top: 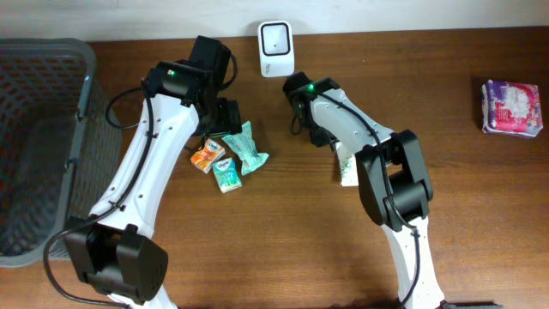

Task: Scan the item barcode

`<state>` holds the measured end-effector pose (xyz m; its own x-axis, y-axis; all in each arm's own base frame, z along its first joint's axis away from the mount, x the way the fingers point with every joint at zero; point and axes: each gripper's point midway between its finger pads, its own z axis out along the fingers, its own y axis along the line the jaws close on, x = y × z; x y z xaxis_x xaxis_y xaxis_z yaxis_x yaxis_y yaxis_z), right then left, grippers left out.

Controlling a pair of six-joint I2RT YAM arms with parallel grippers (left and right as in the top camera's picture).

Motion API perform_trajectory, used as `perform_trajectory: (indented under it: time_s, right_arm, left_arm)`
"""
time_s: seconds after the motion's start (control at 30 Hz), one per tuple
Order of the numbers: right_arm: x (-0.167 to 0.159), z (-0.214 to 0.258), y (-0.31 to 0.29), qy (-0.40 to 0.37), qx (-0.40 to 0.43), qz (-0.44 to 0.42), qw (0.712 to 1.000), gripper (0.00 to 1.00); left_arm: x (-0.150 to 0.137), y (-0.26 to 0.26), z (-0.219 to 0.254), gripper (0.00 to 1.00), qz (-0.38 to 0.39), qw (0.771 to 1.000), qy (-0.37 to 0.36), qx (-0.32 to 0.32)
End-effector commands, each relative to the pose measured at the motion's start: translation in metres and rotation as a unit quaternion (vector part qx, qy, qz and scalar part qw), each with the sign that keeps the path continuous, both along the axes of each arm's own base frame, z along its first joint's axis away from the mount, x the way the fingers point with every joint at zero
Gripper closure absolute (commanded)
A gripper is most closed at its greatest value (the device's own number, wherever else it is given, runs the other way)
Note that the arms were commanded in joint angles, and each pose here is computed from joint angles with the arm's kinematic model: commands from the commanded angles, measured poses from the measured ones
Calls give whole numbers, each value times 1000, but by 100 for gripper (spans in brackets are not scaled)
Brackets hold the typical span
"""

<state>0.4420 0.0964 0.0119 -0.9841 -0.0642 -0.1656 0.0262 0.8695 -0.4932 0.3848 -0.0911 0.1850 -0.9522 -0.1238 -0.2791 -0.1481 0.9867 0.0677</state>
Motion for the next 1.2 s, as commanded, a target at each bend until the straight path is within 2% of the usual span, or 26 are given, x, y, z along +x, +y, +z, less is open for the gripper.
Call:
perform_trajectory:
  time_s: [0.0,0.07,0.1,0.17,0.3,0.37,0.47,0.5,0.6,0.67,0.73,0.8,0.87,0.97,1.1,1.17]
  right_arm:
    - [-13,-23,-5,34,-8,23,999,73]
    - [-14,-22,-3,41,-2,24,999,91]
    - [-15,-17,0,48,9,23,999,96]
    - [-12,-2,10,56,33,27,998,96]
    - [-5,47,62,97,194,100,971,96]
    - [-5,77,86,117,335,131,926,96]
    - [-18,89,89,156,513,150,831,96]
    - [-21,79,73,165,539,129,816,96]
    - [-27,45,39,171,574,67,798,96]
    - [-31,23,11,165,579,30,798,89]
    - [-29,15,-13,156,571,7,806,55]
    - [-20,32,-37,140,576,-31,805,46]
    - [-15,53,-47,135,563,-33,815,41]
    - [-19,84,-49,156,479,-8,864,27]
    - [-29,76,-30,182,302,-16,936,5]
    - [-32,75,-18,177,232,-12,956,1]
  left_arm:
    - [0,0,11,1,-6,1000,-14,-5]
    - [0,0,11,1,-6,1000,-14,-5]
    - [0,0,11,1,-6,1000,-14,-5]
    - [0,0,11,1,-6,1000,-14,-5]
    - [0,0,11,1,-6,1000,-14,-5]
    - [0,0,11,1,-6,1000,-14,-5]
    - [0,0,11,1,-6,1000,-14,-5]
    - [0,0,11,1,-6,1000,-14,-5]
    - [0,0,11,1,-6,1000,-14,-5]
    - [0,0,11,1,-6,1000,-14,-5]
    - [0,0,11,1,-6,1000,-14,-5]
    - [0,0,11,1,-6,1000,-14,-5]
    - [0,0,11,1,-6,1000,-14,-5]
    - [0,0,11,1,-6,1000,-14,-5]
    - [0,0,11,1,-6,1000,-14,-5]
    - [0,0,11,1,-6,1000,-14,-5]
